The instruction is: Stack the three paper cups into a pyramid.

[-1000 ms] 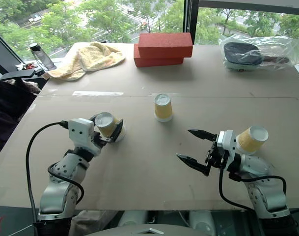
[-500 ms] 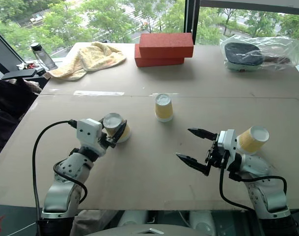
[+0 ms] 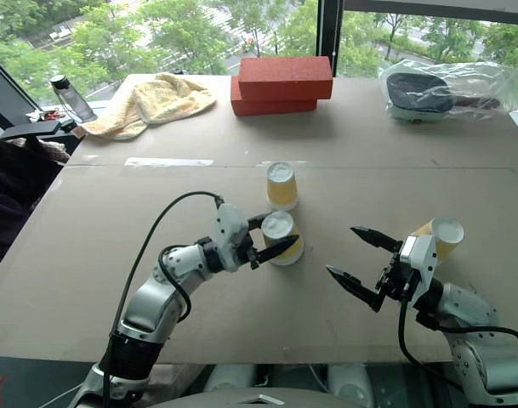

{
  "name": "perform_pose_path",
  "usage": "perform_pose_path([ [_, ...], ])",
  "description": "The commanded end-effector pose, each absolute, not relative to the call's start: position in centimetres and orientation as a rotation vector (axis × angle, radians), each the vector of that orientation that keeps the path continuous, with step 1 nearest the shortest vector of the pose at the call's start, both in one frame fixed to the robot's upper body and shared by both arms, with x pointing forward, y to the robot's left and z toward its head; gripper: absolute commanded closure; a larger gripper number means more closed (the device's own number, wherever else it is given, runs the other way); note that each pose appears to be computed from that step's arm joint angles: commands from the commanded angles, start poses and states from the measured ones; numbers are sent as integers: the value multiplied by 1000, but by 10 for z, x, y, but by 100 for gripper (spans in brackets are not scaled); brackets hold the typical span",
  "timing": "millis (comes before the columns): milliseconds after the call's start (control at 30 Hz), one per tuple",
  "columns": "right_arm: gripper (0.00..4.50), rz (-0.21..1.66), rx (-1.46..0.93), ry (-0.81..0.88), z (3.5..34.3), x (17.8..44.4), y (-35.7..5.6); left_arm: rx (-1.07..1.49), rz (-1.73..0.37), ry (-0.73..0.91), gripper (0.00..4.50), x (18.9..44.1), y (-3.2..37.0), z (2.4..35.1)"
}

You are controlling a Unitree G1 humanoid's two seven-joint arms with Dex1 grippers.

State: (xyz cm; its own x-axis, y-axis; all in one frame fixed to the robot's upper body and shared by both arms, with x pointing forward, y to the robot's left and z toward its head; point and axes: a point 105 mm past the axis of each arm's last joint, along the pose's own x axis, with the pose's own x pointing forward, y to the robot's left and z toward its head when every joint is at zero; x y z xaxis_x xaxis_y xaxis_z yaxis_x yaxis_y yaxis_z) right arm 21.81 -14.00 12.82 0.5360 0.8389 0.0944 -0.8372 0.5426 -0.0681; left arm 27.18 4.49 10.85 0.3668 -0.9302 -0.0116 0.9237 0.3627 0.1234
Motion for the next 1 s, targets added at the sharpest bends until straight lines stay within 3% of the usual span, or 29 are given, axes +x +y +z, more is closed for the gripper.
perform_pose_path([
  [33,0,982,-44,-181,143,215,-140,134,-1279,-69,205,265,34,106],
  [167,0,971,-44,-178,142,214,-140,142,-1294,-66,205,266,34,104],
  [233,0,970,-43,-176,141,214,-140,140,-1296,-62,103,264,37,103],
  [333,0,974,-44,-175,141,215,-139,143,-1280,-79,5,264,42,105],
  [500,0,979,-36,-195,145,226,-136,166,-1243,-149,5,257,61,128],
  [767,0,939,22,-168,155,267,-124,121,-1124,-187,5,241,103,181],
  [900,0,1009,-55,-121,155,307,-91,151,-894,-153,5,250,166,200],
  [1000,0,1017,-106,-115,161,339,-68,171,-824,-122,5,247,188,204],
])
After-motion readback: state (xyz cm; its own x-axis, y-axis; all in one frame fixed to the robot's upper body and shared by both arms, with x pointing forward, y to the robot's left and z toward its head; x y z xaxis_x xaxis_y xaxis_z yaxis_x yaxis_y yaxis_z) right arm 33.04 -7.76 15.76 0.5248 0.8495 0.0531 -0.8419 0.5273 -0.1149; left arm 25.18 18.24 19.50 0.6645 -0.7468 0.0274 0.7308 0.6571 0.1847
